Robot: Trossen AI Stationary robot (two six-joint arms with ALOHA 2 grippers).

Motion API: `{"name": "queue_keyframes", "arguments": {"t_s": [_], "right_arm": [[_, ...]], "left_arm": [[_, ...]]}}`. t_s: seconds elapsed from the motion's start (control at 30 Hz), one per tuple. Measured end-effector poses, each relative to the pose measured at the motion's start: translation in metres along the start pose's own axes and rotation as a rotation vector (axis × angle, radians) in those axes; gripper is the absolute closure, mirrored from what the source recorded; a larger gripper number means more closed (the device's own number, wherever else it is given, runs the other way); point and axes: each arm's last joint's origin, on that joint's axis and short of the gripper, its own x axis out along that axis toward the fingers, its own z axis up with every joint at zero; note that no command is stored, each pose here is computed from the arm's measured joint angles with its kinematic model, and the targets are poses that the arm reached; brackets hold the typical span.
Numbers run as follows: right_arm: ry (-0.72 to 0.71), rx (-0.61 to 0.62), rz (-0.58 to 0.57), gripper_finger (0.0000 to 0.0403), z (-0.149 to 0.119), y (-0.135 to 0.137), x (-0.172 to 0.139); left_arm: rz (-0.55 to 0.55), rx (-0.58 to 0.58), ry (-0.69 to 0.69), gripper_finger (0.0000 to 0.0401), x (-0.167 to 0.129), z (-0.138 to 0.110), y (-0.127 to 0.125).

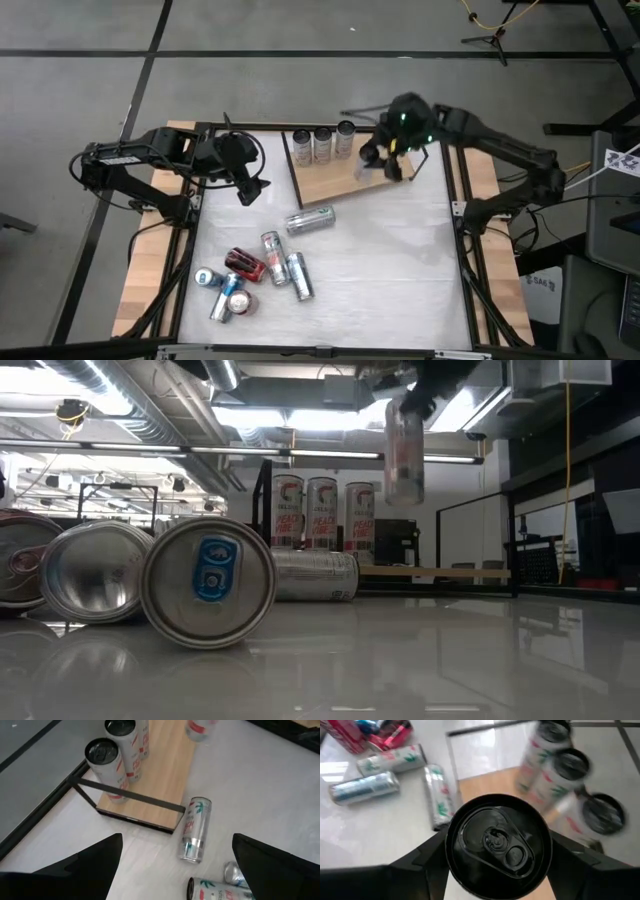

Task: Place canned beverage on shelf
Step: Put the white pink soda can on the shelf aligned with the other white pink soda can

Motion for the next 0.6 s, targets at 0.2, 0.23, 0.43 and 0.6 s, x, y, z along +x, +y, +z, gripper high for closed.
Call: {"name": "queue_keyframes", "arguments": {"t_s": [0.2,0.23,0.43,0.6], "right_arm": [[-0.011,0.002,-0.038,0.0152,-0.020,-0.041,-0.019],[-0.015,-0.010,-0.049,0.0152,-0.023,-0.047,-0.022],[0.014,-0.012,-0.093,0.0150,-0.046,-0.084,-0.029],[0.029,0.012,-0.078,0.0149,-0.066,-0.113,-0.023]], "left_arm": [[-0.005,-0.004,-0.010,0.0032,0.000,0.001,-0.001],[-0.005,-0.004,-0.010,0.0032,0.000,0.001,-0.001],[-0.005,-0.004,-0.010,0.0031,0.000,0.001,-0.001],[0.017,-0.004,-0.022,0.0031,0.000,0.001,0.000]]}}
